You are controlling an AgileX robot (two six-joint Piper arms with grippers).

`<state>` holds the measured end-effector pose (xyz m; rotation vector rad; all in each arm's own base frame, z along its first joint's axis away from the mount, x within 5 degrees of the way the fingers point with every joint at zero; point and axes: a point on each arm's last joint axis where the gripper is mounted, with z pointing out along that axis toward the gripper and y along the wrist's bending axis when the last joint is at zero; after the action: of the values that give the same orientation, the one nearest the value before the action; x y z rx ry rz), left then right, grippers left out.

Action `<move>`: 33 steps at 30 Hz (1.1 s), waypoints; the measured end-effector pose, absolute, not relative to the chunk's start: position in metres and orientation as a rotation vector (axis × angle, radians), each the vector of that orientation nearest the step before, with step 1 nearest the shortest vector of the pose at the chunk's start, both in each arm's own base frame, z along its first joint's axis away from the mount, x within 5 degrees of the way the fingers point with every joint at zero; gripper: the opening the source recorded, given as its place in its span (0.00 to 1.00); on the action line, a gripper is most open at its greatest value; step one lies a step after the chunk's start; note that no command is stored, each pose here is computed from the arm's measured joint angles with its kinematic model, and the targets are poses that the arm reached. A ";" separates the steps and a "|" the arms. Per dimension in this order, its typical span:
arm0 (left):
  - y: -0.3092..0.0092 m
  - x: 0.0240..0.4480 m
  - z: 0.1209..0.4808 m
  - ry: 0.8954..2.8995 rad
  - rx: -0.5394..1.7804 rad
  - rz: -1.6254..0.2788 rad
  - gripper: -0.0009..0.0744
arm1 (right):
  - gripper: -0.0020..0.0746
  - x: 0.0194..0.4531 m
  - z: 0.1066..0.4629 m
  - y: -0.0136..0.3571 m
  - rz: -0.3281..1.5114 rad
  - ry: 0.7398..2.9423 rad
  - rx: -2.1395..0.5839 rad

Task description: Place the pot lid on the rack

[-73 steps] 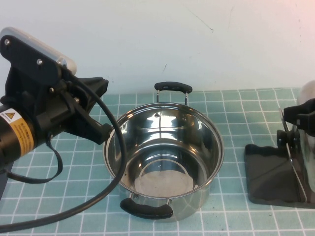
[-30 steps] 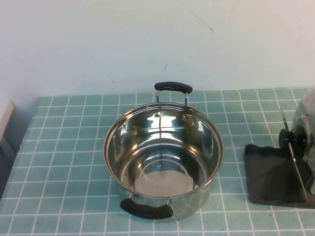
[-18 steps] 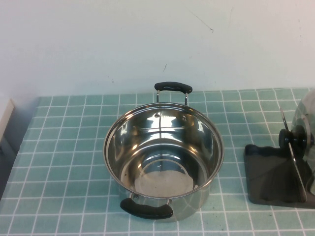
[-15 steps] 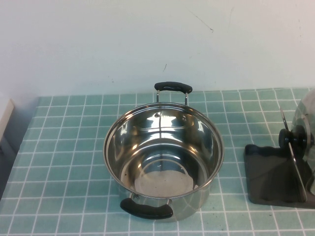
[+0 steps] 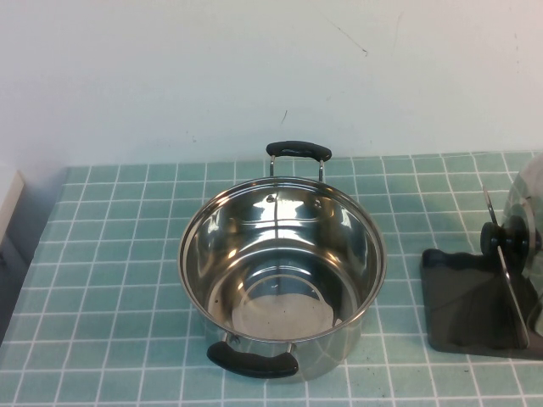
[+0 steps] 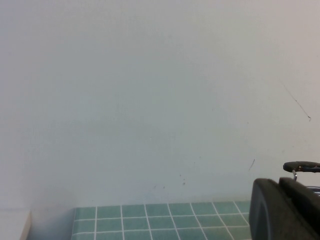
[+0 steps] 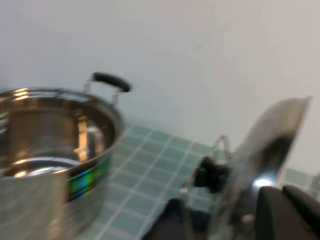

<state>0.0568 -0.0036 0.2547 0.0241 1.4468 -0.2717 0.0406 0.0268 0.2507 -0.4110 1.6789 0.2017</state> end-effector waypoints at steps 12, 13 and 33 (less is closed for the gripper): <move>-0.004 0.057 0.255 1.447 0.024 -0.272 0.01 | 0.02 0.056 0.185 -0.002 -0.064 1.717 -0.027; -0.004 0.057 0.255 1.447 0.024 -0.272 0.01 | 0.02 0.055 0.182 -0.003 -0.083 1.744 -0.024; -0.004 0.057 0.254 1.450 0.025 -0.271 0.01 | 0.02 0.052 0.169 -0.001 -0.001 1.894 -0.020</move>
<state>0.0570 -0.0037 0.2537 0.0246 1.4497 -0.2711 0.0519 -0.0005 0.1691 -0.0203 1.8939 -0.0010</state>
